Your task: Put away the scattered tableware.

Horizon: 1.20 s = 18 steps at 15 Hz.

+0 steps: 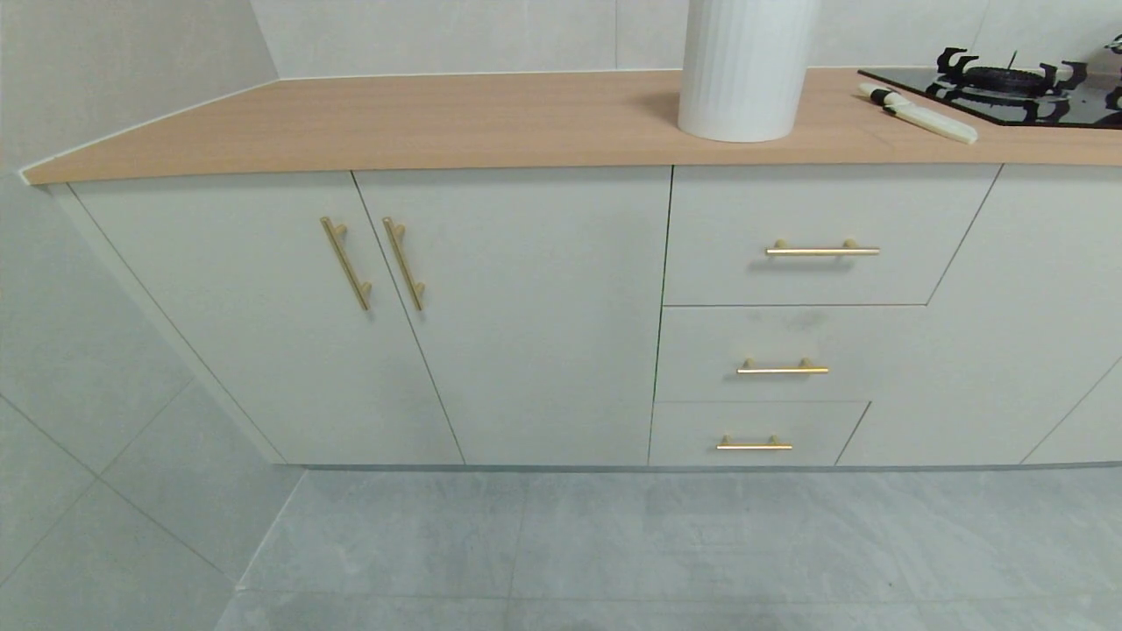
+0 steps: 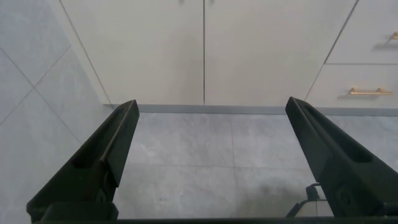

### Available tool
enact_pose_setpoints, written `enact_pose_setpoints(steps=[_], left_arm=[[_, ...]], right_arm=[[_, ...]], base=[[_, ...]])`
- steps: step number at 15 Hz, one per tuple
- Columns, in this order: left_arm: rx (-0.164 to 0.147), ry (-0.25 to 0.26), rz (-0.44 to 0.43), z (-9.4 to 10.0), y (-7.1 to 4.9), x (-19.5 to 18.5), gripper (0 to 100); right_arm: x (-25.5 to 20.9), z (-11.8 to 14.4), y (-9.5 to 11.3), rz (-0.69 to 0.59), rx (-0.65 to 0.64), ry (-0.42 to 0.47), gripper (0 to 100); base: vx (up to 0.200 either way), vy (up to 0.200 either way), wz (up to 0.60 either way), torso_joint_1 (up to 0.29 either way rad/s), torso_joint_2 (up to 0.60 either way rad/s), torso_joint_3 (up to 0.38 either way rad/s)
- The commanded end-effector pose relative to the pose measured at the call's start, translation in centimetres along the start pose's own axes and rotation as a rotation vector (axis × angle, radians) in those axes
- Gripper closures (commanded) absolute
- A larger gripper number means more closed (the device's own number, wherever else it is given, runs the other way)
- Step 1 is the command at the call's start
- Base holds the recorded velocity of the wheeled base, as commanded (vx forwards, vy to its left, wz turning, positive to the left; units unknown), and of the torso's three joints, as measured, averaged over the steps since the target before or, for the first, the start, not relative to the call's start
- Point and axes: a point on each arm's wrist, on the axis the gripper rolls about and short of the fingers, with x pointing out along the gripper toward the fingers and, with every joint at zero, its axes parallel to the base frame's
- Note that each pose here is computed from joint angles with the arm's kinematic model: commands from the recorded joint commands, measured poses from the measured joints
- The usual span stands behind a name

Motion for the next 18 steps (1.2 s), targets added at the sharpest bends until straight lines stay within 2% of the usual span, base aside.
enact_pose_setpoints(steps=[1, 3, 4, 7, 10, 11, 18], left_arm=[[0.0, 0.0, 0.0, 0.0, 0.0, 0.0, 0], [0.0, 0.0, 0.0, 0.0, 0.0, 0.0, 0], [0.0, 0.0, 0.0, 0.0, 0.0, 0.0, 0], [0.0, 0.0, 0.002, 0.0, 0.0, 0.0, 0], [0.001, 0.0, 0.0, 0.0, 0.0, 0.0, 0], [0.001, 0.0, 0.002, 0.0, 0.0, 0.0, 0], [0.001, 0.0, 0.0, 0.0, 0.0, 0.0, 0]], right_arm=[[1.0, -3.8, 0.9, 0.093, 0.018, 0.051, 0], [1.2, -4.9, 1.2, 0.177, 0.019, 0.064, 0], [1.2, -5.2, 1.3, 0.205, 0.022, 0.101, 0], [1.1, -5.2, 1.4, 0.257, 0.026, 0.097, 0], [1.1, -5.2, 1.5, 0.27, 0.04, 0.099, 0], [1.0, -5.8, 1.6, 0.302, 0.031, 0.156, 0], [1.0, -5.7, 1.6, 0.322, 0.039, 0.143, 0]], base=[[0.0, 0.0, 0.0, 0.0, 0.0, 0.0], [0.0, 0.0, 0.0, 0.0, 0.0, 0.0], [0.0, 0.0, 0.0, 0.0, 0.0, 0.0], [0.0, 0.0, 0.0, 0.0, 0.0, 0.0], [0.0, 0.0, 0.0, 0.0, 0.0, 0.0], [0.0, 0.0, 0.0, 0.0, 0.0, 0.0], [0.0, 0.0, 0.0, 0.0, 0.0, 0.0]])
